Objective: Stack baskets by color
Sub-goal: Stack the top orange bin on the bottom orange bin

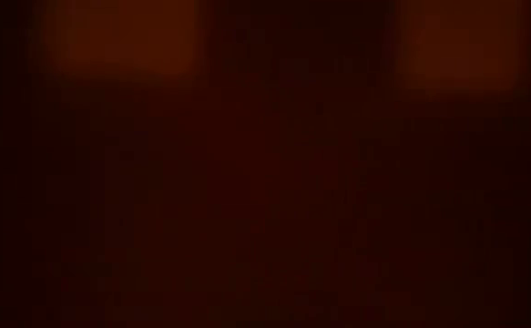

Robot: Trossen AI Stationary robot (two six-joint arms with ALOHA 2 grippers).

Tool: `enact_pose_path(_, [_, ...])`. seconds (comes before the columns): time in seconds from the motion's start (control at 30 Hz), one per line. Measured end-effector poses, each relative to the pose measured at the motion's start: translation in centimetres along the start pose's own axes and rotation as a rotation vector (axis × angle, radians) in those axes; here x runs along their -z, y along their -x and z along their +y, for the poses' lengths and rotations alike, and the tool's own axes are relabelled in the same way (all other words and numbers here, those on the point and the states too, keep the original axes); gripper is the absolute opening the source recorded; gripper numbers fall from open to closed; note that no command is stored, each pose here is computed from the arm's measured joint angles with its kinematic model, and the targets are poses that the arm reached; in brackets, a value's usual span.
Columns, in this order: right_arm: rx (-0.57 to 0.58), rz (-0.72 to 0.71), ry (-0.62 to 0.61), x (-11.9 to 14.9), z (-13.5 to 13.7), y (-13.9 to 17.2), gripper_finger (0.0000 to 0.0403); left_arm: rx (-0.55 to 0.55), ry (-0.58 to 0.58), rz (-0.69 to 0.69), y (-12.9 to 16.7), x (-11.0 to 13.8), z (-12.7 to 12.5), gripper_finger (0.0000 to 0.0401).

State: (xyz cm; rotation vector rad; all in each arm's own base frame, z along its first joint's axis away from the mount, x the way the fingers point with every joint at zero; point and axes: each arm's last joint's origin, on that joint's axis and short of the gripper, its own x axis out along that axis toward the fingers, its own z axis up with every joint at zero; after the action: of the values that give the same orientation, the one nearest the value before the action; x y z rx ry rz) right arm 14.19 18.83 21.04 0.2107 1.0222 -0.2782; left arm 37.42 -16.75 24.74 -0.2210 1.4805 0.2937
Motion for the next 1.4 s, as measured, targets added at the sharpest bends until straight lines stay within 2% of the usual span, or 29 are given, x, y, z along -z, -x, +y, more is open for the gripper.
enact_pose_path(0.1, [0.009, 0.012, 0.006, 0.2, 0.4, -0.5, 0.0135, -0.19, 0.104, 0.092, 0.2, 1.0, 1.7, 0.0101])
enact_pose_path(0.17, [0.013, 0.03, 0.011, 0.4, 0.5, -0.8, 0.0135, -0.224, 0.119, 0.081, 0.5, 1.3, 2.1, 0.0101])
enact_pose_path(0.4, [0.008, 0.081, 0.015, 0.7, 0.9, -1.4, 0.0135, -0.198, 0.128, 0.067, 2.8, 3.9, 4.2, 0.0101])
enact_pose_path(0.47, [-0.004, 0.079, 0.006, 0.7, 1.0, -1.4, 0.0135, -0.194, 0.185, 0.03, 4.3, 5.2, 5.6, 0.0101])
enact_pose_path(0.6, [-0.015, 0.075, 0.001, 0.7, 1.1, -1.4, 0.0135, -0.175, 0.307, -0.088, 5.2, 8.8, 8.1, 0.0101])
enact_pose_path(0.7, [-0.016, 0.075, 0.002, 0.7, 1.2, -1.4, 0.0135, -0.133, 0.407, -0.209, 4.4, 11.2, 9.8, 0.0101])
enact_pose_path(0.77, [-0.016, 0.075, 0.002, 0.7, 1.2, -1.4, 0.0135, -0.049, 0.483, -0.283, 3.0, 12.1, 10.3, 0.0101])
enact_pose_path(0.9, [-0.016, 0.075, 0.004, 0.7, 1.2, -1.4, 0.0135, 0.171, 0.554, -0.407, 0.3, 11.9, 10.1, 0.0101])
enact_pose_path(1.0, [-0.016, 0.075, 0.009, 0.7, 1.2, -1.4, 0.0135, 0.252, 0.569, -0.438, -1.5, 11.1, 9.6, 0.0101])
enact_pose_path(1.17, [-0.015, 0.076, 0.011, 0.7, 1.1, -1.3, 0.0135, 0.212, 0.594, -0.361, -3.9, 10.2, 9.6, 0.0101])
enact_pose_path(1.4, [-0.01, 0.077, 0.014, 0.7, 1.1, -1.3, 0.0135, 0.248, 0.592, -0.335, -5.0, 9.5, 8.8, 0.0101])
